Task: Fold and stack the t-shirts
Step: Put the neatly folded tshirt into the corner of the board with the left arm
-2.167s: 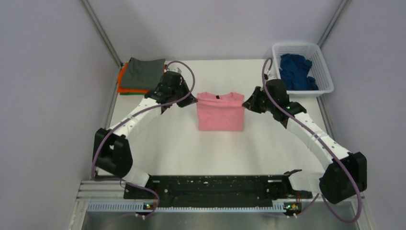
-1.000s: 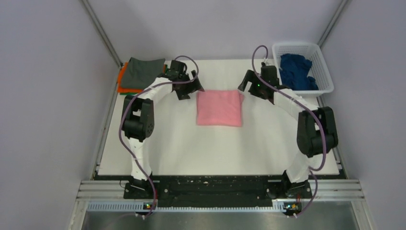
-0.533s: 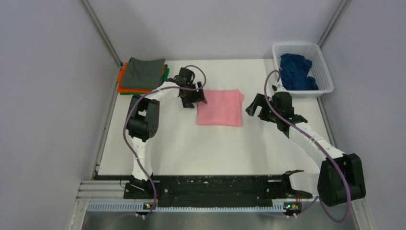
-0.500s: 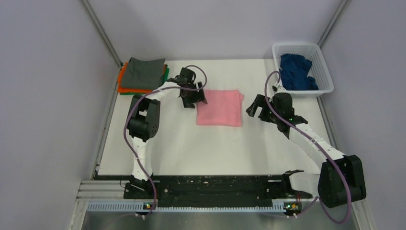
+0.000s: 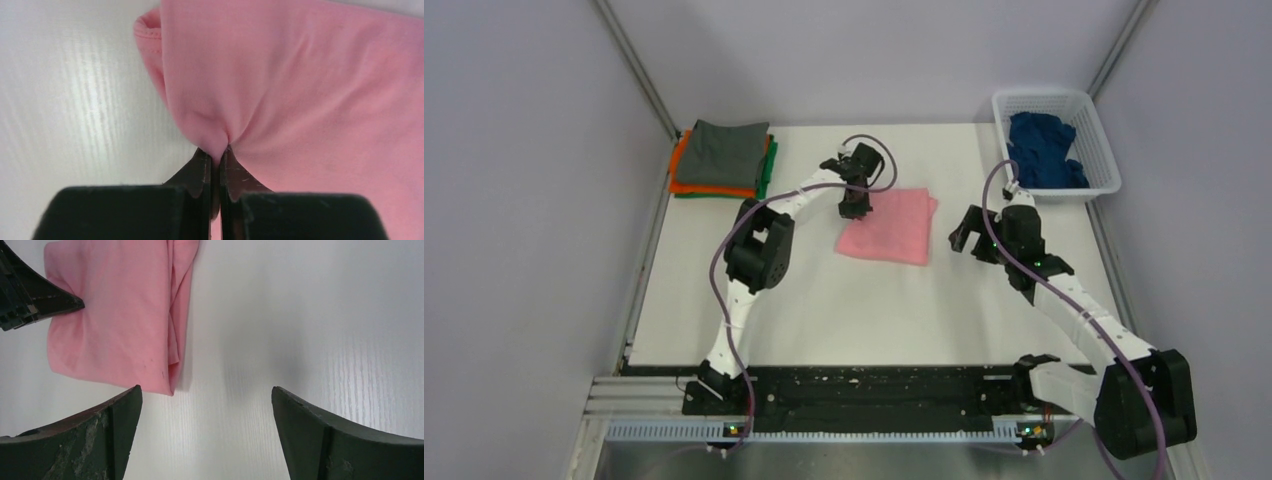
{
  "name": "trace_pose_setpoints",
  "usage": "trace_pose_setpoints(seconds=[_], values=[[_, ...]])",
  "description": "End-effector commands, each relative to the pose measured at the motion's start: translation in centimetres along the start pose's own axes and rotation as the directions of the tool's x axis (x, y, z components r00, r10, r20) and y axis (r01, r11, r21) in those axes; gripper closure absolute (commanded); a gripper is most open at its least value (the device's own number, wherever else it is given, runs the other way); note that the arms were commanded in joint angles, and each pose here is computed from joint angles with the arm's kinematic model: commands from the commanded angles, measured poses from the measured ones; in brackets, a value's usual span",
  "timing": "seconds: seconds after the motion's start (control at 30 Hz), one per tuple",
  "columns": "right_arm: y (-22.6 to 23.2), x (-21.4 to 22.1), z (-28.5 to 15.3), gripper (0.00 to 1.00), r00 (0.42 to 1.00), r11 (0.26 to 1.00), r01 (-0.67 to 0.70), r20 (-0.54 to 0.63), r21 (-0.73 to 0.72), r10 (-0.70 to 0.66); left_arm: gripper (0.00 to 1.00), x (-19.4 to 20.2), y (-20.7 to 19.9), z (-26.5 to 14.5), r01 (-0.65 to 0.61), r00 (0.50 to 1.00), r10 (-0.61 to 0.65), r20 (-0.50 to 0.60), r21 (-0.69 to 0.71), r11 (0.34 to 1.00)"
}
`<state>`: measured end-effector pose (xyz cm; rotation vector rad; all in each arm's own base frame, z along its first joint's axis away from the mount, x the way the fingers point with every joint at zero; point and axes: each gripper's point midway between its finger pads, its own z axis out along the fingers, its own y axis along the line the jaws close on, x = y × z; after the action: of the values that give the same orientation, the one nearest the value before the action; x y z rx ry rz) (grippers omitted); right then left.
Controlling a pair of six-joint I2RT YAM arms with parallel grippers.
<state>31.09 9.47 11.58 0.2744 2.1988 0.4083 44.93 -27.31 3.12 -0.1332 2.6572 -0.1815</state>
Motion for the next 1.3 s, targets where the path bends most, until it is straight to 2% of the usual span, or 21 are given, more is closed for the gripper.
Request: trace_pose_setpoints(seconds=[0.0,0.1,0.2,0.3,0.57,0.83,1.03,1.27], values=[[0.0,-1.7,-0.5,0.01,0.997,1.000,0.029,0.074,0.010,-0.030,1.00,-0.9,6.6,-0.8,-0.060,0.995,0.082,0.054,-0.333,0.941],[0.1,-1.7,-0.5,0.01,0.997,1.000,0.028,0.073,0.002,-0.028,1.00,-3.9,9.1,-3.5,-0.087,0.973,0.176,0.150,-0.469,0.879],[0.6,-1.7,-0.5,0.01,0.997,0.999,0.037,0.068,-0.022,-0.036,1.00,-7.6,11.5,-6.5,-0.097,0.927,0.297,0.229,-0.617,0.781],[0.9,-1.4,-0.6,0.01,0.998,0.998,0.037,0.054,-0.045,-0.035,1.00,-11.3,14.1,-9.2,-0.097,0.893,0.372,0.256,-0.696,0.712],[1.0,-1.5,-0.7,0.01,0.998,0.998,0.036,0.059,-0.048,-0.034,1.00,-16.6,18.9,-12.2,-0.100,0.853,0.463,0.244,-0.792,0.602],[0.9,-1.2,-0.3,0.01,0.998,0.998,0.036,0.046,-0.045,-0.034,1.00,-20.1,19.6,-15.6,-0.084,0.807,0.532,0.256,-0.842,0.533],[0.7,-1.2,-0.4,0.01,0.998,0.999,0.034,0.044,-0.035,-0.033,1.00,-21.4,19.5,-18.5,-0.045,0.792,0.536,0.292,-0.848,0.529],[0.5,-1.2,-0.6,0.01,0.998,0.999,0.036,0.045,-0.021,-0.035,1.00,-22.9,18.8,-22.5,-0.006,0.759,0.531,0.376,-0.812,0.584]])
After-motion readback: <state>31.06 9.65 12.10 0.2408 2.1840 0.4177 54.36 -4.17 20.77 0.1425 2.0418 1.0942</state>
